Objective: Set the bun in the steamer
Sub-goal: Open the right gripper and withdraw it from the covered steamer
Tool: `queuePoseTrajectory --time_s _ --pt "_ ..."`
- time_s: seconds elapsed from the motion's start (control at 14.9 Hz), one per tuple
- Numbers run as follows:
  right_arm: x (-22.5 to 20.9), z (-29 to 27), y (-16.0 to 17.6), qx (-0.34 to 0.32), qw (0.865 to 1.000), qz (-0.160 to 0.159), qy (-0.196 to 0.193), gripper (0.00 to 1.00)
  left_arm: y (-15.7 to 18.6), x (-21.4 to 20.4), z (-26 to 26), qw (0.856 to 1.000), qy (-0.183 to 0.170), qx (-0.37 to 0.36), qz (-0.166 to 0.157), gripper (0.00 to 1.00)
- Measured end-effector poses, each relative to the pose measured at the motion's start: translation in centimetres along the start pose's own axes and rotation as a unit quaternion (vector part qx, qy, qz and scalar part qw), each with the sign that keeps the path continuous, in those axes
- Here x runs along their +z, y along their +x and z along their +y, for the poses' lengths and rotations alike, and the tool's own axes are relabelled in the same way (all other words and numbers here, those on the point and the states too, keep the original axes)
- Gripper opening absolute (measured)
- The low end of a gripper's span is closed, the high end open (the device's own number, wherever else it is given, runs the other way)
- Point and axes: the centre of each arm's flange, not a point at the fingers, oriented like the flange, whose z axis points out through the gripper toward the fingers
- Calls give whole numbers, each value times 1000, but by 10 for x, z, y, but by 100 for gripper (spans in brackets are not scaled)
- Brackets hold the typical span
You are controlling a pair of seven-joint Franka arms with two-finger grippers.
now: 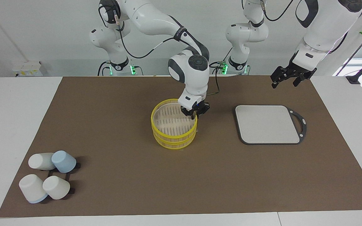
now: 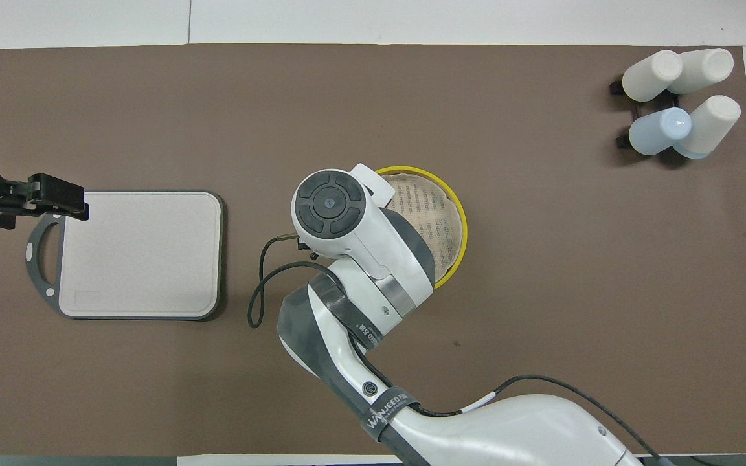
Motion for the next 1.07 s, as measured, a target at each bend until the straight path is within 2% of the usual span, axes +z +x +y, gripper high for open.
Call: queuePoseTrajectory --time_s 0.07,0.2,0.33,0.4,0.47,0.74,1.07 --pt "0 -1 0 -1 1000 1 1 38 0 0 0 1000 0 0 0 100" --pt "0 -1 0 0 1000 1 1 41 0 0 0 1000 0 0 0 100" --pt "0 0 0 0 1000 2 1 56 0 0 0 1000 0 0 0 100" --pt "0 0 1 1 1000 2 1 56 0 0 0 1000 0 0 0 100" --pt "-1 1 1 6 1000 3 1 61 0 0 0 1000 0 0 0 100" --pt "-24 11 13 39 999 8 2 99 0 0 0 1000 0 0 0 100" --pt "-65 62 44 71 997 10 -7 100 0 0 0 1000 0 0 0 100"
